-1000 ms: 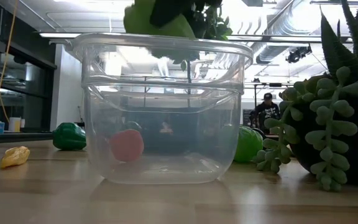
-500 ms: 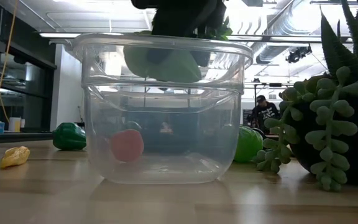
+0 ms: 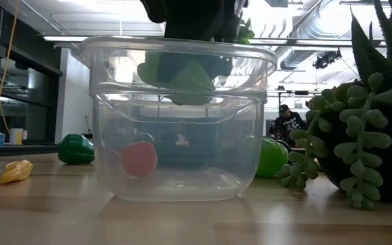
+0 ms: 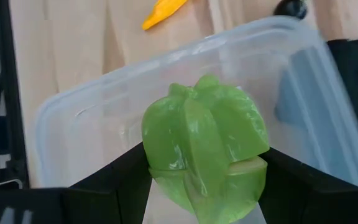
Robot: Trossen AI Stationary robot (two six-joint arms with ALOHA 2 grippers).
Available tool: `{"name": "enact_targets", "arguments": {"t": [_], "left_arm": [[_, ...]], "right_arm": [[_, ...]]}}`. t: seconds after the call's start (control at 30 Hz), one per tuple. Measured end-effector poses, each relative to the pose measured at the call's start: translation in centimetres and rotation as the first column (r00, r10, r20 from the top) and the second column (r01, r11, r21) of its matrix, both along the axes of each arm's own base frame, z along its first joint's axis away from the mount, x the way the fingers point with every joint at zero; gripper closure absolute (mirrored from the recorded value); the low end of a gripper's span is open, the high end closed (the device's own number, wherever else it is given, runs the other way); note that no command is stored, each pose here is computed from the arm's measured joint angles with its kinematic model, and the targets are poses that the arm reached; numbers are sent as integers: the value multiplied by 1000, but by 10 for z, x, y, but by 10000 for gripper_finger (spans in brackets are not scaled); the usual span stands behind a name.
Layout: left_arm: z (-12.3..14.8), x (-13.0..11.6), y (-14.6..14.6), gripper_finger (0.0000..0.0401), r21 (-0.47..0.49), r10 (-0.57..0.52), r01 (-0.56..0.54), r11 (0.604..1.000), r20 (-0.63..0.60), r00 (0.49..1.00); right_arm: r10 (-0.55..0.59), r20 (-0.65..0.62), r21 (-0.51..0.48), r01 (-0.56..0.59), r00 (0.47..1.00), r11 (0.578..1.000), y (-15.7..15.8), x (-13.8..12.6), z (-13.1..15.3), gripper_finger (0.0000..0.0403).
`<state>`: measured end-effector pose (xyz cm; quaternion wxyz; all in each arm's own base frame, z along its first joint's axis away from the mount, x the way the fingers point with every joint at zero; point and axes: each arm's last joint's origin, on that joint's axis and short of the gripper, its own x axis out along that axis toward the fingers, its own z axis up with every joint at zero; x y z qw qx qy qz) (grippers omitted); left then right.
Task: Pick and placing Produce into tupperware
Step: Put the starfruit into the bin, then put the cabbage into the bin
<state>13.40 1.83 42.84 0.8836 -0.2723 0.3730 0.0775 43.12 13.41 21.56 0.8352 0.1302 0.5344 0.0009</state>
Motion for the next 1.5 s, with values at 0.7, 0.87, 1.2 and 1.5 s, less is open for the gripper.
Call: {"name": "enact_targets", "arguments": {"t": [0.7, 0.87, 1.2, 1.5], "left_arm": [[-2, -2, 0, 400, 0, -5, 5, 1000, -25, 1000], [-2, -2, 0, 400, 9, -14, 14, 1000, -25, 1000], [-2, -2, 0, 400, 16, -21, 22, 1000, -24, 999], [-2, -2, 0, 400, 16, -21, 21, 1000, -24, 999]], "right_arm": [[53, -38, 76, -50, 998, 996, -1, 8, -18, 176], [58, -36, 78, -55, 998, 995, -1, 8, -18, 170], [65, -32, 95, -61, 997, 994, -1, 8, -18, 139], [69, 24, 106, -71, 997, 992, -2, 16, 13, 137]]}}
